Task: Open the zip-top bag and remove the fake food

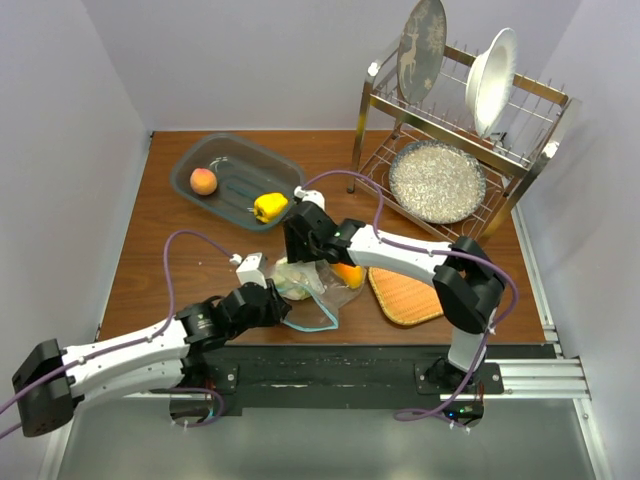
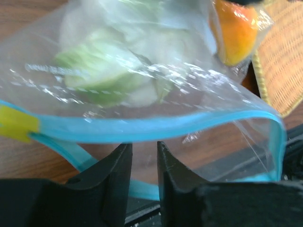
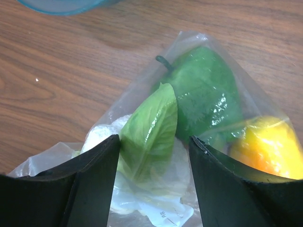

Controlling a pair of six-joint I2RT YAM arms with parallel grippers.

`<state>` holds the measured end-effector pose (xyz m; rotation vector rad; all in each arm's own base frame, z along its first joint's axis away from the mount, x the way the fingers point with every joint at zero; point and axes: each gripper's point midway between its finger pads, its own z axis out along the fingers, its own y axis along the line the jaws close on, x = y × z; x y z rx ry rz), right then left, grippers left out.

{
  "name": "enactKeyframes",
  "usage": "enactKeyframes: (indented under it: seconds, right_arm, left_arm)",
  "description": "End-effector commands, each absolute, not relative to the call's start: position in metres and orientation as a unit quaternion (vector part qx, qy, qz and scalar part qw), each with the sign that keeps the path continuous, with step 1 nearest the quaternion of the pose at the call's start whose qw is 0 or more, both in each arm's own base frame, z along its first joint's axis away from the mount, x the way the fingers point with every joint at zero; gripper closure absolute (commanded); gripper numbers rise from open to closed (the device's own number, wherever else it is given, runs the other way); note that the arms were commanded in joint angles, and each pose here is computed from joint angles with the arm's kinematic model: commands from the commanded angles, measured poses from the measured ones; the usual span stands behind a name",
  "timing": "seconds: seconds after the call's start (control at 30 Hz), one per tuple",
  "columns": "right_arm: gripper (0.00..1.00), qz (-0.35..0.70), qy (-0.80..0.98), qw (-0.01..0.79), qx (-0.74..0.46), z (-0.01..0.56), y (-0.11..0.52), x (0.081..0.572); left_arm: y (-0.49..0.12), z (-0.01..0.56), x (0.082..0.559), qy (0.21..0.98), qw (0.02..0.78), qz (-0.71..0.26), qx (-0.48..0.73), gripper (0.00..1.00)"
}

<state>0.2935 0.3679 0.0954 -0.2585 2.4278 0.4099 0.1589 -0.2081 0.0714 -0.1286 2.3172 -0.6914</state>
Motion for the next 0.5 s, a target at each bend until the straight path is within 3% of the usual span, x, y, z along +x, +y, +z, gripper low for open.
enactKeyframes:
  seconds: [0.0, 0.1, 0.2, 0.4, 0.47]
  right_arm:
    - [0.38, 0.136, 0.932, 0.322, -0.097, 0.091, 0.348, 0.278]
    - [0.38, 0.131, 0.936, 0.312, -0.102, 0.081, 0.340, 0.267]
    - [0.39, 0.123, 0.939, 0.302, -0.111, 0.074, 0.335, 0.259]
    - [0.39, 0.103, 0.943, 0.288, -0.131, 0.063, 0.323, 0.251]
    - [0.39, 0.096, 0.945, 0.282, -0.135, 0.058, 0.318, 0.248]
  left_arm:
    - [-0.215, 0.084, 0.184, 0.872, 0.396, -0.269, -0.100, 0.62]
    - [-0.209, 0.078, 0.190, 0.871, 0.406, -0.250, -0.119, 0.41]
    - [-0.205, 0.077, 0.195, 0.863, 0.420, -0.248, -0.133, 0.28]
    - [-0.205, 0.066, 0.200, 0.862, 0.429, -0.235, -0.132, 0.18]
    - [-0.211, 0.068, 0.200, 0.857, 0.430, -0.254, -0.126, 0.19]
